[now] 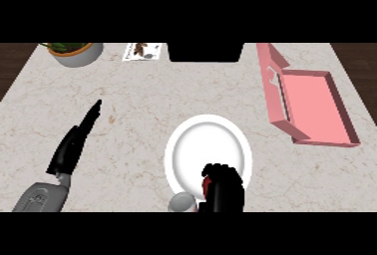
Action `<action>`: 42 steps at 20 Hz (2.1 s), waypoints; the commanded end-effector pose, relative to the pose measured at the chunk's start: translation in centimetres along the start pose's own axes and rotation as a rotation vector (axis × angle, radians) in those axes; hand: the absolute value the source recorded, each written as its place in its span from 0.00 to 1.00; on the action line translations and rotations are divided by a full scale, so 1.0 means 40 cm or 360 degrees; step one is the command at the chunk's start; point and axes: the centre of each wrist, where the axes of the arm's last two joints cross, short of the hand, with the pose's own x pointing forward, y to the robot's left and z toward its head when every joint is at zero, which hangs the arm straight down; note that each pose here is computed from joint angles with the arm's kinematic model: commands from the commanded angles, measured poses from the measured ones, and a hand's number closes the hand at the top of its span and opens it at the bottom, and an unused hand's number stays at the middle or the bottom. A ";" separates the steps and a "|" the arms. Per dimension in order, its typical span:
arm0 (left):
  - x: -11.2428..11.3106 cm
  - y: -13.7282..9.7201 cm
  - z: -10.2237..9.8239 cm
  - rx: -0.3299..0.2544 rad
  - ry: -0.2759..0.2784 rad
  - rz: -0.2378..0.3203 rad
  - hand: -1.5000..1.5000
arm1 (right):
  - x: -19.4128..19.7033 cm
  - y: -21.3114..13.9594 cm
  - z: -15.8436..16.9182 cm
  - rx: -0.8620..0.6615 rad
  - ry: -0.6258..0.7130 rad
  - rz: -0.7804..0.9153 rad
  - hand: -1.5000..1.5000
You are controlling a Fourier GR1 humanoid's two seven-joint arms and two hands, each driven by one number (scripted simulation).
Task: Pick the tomato from the plate and place it in the cardboard box
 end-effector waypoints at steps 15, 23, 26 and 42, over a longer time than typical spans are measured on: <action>0.019 -0.013 -0.017 -0.0057 -0.0066 -0.0016 0.50 | -0.036 -0.026 -0.094 0.0456 -0.0407 0.0365 1.00; 0.022 -0.010 -0.032 0.0014 -0.0009 0.0024 0.50 | -0.042 -0.332 -0.398 0.0320 -0.0474 0.0385 1.00; -0.007 -0.037 -0.010 -0.0003 0.0009 -0.0019 0.50 | -0.019 -0.401 -0.408 0.0208 -0.0338 0.0411 1.00; 0.036 0.043 -0.005 -0.0016 -0.0003 -0.0018 0.50 | -0.235 -0.659 -0.586 -0.0034 0.0176 0.0350 1.00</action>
